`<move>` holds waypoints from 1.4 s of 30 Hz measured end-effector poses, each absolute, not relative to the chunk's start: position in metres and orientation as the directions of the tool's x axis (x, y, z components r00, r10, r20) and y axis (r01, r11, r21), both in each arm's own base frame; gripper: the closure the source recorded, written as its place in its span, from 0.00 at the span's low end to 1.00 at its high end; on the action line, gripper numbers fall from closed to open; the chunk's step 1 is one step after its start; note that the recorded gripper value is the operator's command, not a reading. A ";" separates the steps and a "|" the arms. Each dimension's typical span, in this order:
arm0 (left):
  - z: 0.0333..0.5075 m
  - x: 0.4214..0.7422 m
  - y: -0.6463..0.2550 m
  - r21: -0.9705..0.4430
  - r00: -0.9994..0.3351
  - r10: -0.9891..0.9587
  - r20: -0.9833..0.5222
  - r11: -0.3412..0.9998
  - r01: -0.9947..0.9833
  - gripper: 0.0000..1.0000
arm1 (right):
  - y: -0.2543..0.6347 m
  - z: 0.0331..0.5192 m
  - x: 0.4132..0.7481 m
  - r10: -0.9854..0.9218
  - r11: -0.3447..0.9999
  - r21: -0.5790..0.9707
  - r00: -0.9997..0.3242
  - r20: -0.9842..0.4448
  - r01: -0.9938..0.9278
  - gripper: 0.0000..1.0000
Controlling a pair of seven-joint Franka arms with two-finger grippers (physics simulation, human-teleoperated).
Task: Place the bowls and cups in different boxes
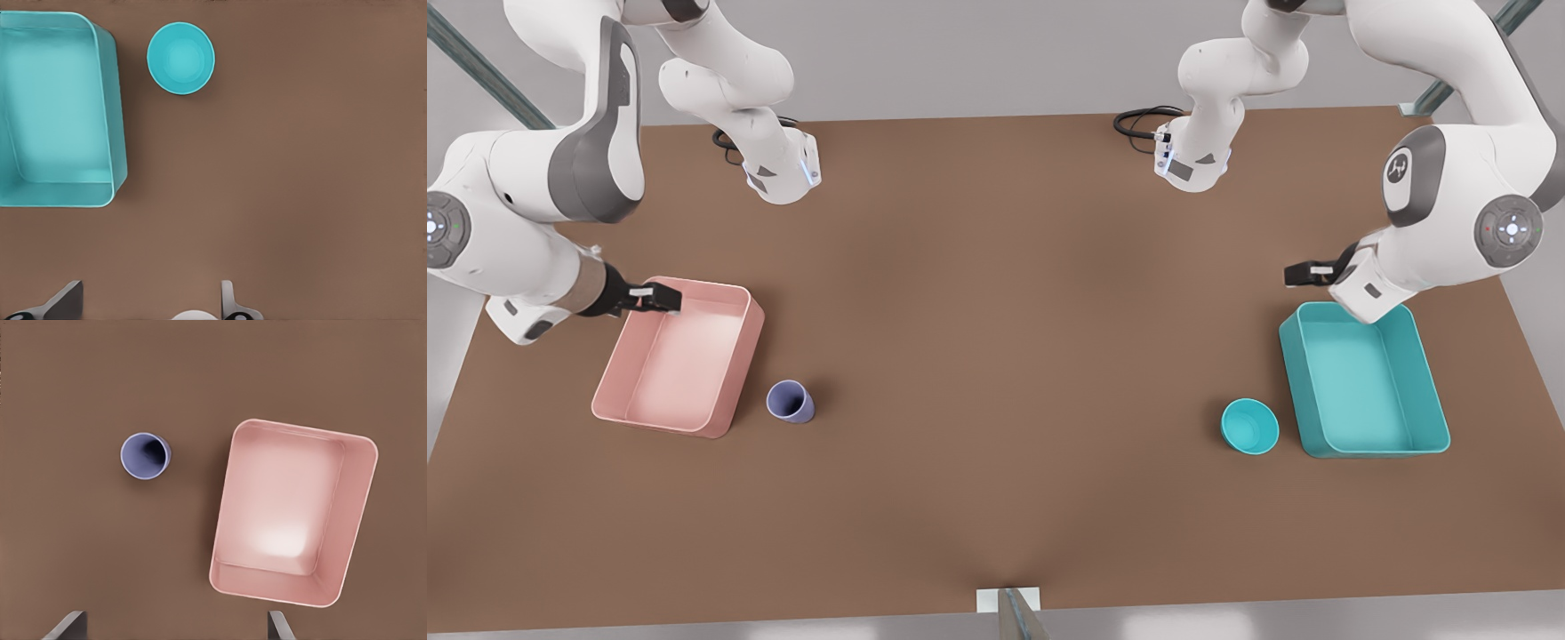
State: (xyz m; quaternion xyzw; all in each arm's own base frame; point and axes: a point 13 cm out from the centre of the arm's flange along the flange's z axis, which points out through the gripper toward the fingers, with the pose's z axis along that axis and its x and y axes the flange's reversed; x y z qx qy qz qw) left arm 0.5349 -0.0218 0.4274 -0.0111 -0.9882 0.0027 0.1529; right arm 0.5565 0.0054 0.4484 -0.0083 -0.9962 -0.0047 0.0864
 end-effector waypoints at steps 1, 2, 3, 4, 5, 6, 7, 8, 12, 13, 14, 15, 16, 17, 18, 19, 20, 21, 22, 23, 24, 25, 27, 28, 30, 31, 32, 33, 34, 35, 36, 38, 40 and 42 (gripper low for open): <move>0.427 0.536 -0.022 -0.009 -0.954 0.021 0.298 1.000 0.020 0.00 | 0.005 0.448 0.559 0.017 1.000 0.008 -0.986 0.166 0.018 0.00; 0.422 0.539 -0.023 -0.009 -0.953 0.023 0.302 1.000 0.021 0.00 | 0.006 0.446 0.561 0.017 1.000 0.008 -0.987 0.163 0.018 0.00; 0.405 0.545 -0.032 -0.004 -0.947 0.037 0.320 0.999 0.038 0.00 | 0.007 0.441 0.565 0.016 1.000 0.008 -0.986 0.164 0.017 0.00; 0.371 0.561 -0.051 0.008 -0.936 0.069 0.345 0.997 0.076 0.00 | 0.010 0.428 0.577 0.013 1.000 0.005 -0.985 0.173 0.014 0.00; 0.329 0.579 -0.071 0.020 -0.926 0.100 0.364 0.993 0.115 0.00 | 0.017 0.403 0.590 0.002 1.000 0.000 -0.981 0.195 0.003 0.00; 0.285 0.596 -0.083 0.035 -0.921 0.116 0.372 0.990 0.138 0.00 | 0.026 0.373 0.601 -0.009 1.000 -0.004 -0.975 0.223 -0.011 0.00; 0.244 0.610 -0.090 0.052 -0.919 0.128 0.372 0.986 0.158 0.00 | 0.031 0.345 0.609 -0.015 1.000 -0.007 -0.969 0.245 -0.017 0.00; 0.206 0.622 -0.094 0.075 -0.920 0.140 0.367 0.981 0.179 0.00 | 0.033 0.318 0.617 -0.014 1.000 -0.007 -0.965 0.261 -0.017 0.00; 0.114 0.653 -0.080 0.167 -0.933 0.188 0.307 0.954 0.248 0.00 | 0.039 0.234 0.632 -0.010 1.000 -0.004 -0.959 0.282 -0.011 0.00; 0.108 0.659 -0.079 0.179 -0.937 0.201 0.286 0.949 0.258 0.00 | 0.040 0.217 0.629 -0.005 1.000 0.000 -0.958 0.286 -0.005 0.00; 0.103 0.665 -0.078 0.188 -0.941 0.212 0.266 0.945 0.266 0.00 | 0.041 0.203 0.627 -0.001 1.000 0.008 -0.958 0.285 0.002 0.00; 0.097 0.669 -0.078 0.194 -0.943 0.222 0.250 0.942 0.273 0.00 | 0.042 0.192 0.624 0.004 1.000 0.015 -0.959 0.282 0.009 0.00; 0.091 0.672 -0.078 0.198 -0.944 0.230 0.237 0.940 0.279 0.00 | 0.043 0.183 0.619 0.009 1.000 0.021 -0.960 0.278 0.015 0.00; 0.086 0.673 -0.078 0.200 -0.944 0.236 0.229 0.938 0.283 0.00 | 0.045 0.173 0.612 0.012 0.999 0.026 -0.962 0.274 0.020 0.00; 0.079 0.670 -0.076 0.201 -0.943 0.239 0.230 0.937 0.286 0.00 | 0.048 0.166 0.605 0.011 0.999 0.031 -0.964 0.267 0.020 0.00; 0.072 0.667 -0.074 0.200 -0.943 0.240 0.232 0.936 0.288 0.00 | 0.051 0.161 0.603 0.011 0.999 0.034 -0.967 0.254 0.020 0.00; 0.067 0.665 -0.073 0.200 -0.942 0.241 0.234 0.936 0.290 0.00 | 0.053 0.158 0.603 0.011 0.999 0.036 -0.971 0.239 0.020 0.00; 0.061 0.663 -0.072 0.200 -0.941 0.242 0.235 0.936 0.291 0.00 | 0.055 0.154 0.603 0.011 0.999 0.037 -0.974 0.226 0.020 0.00; 0.056 0.663 -0.070 0.200 -0.941 0.242 0.234 0.936 0.291 0.00 | 0.057 0.151 0.604 0.012 0.999 0.040 -0.976 0.215 0.021 0.00; 0.053 0.663 -0.069 0.200 -0.942 0.242 0.232 0.936 0.290 0.00 | 0.059 0.147 0.606 0.013 0.999 0.043 -0.978 0.207 0.023 0.00; 0.051 0.664 -0.068 0.200 -0.943 0.241 0.229 0.937 0.288 0.00 | 0.062 0.142 0.607 0.014 0.999 0.045 -0.980 0.201 0.023 0.00; 0.050 0.664 -0.067 0.200 -0.944 0.239 0.227 0.937 0.285 0.00 | 0.063 0.137 0.608 0.015 0.999 0.047 -0.980 0.196 0.025 0.00; 0.048 0.662 -0.066 0.200 -0.945 0.235 0.228 0.938 0.282 0.00 | 0.066 0.129 0.611 0.019 0.998 0.050 -0.982 0.188 0.029 0.00; 0.047 0.661 -0.066 0.200 -0.945 0.234 0.229 0.939 0.281 0.00 | 0.066 0.124 0.611 0.021 0.998 0.050 -0.982 0.188 0.031 0.00; 0.043 0.656 -0.065 0.200 -0.944 0.228 0.237 0.940 0.277 0.00 | 0.066 0.113 0.610 0.025 0.998 0.048 -0.981 0.193 0.035 0.00; 0.042 0.654 -0.065 0.200 -0.944 0.226 0.242 0.940 0.276 0.00 | 0.065 0.109 0.608 0.027 0.998 0.048 -0.980 0.197 0.037 0.00; 0.041 0.653 -0.065 0.201 -0.943 0.224 0.245 0.940 0.275 0.15 | 0.065 0.106 0.607 0.028 0.998 0.047 -0.980 0.199 0.038 0.00; 0.041 0.653 -0.064 0.202 -0.944 0.222 0.246 0.940 0.274 0.55 | 0.065 0.103 0.605 0.030 0.998 0.047 -0.979 0.200 0.040 0.00; 0.042 0.653 -0.064 0.205 -0.944 0.220 0.246 0.940 0.272 0.65 | 0.064 0.102 0.604 0.031 0.998 0.046 -0.979 0.200 0.041 0.01; 0.042 0.654 -0.065 0.208 -0.945 0.219 0.245 0.940 0.272 0.68 | 0.064 0.100 0.604 0.032 0.998 0.046 -0.979 0.200 0.042 0.06; 0.044 0.655 -0.065 0.214 -0.945 0.218 0.243 0.938 0.271 0.71 | 0.064 0.099 0.604 0.032 0.998 0.046 -0.979 0.200 0.042 0.14; 0.049 0.658 -0.066 0.229 -0.948 0.215 0.234 0.936 0.269 0.79 | 0.068 0.096 0.603 0.027 0.998 0.045 -0.979 0.201 0.037 0.31; 0.055 0.661 -0.068 0.230 -0.952 0.211 0.223 0.937 0.262 0.79 | 0.070 0.092 0.602 0.024 0.999 0.043 -0.979 0.204 0.033 0.47; 0.068 0.664 -0.073 0.228 -0.955 0.210 0.210 0.939 0.257 0.79 | 0.072 0.090 0.602 0.021 0.999 0.043 -0.978 0.205 0.030 0.65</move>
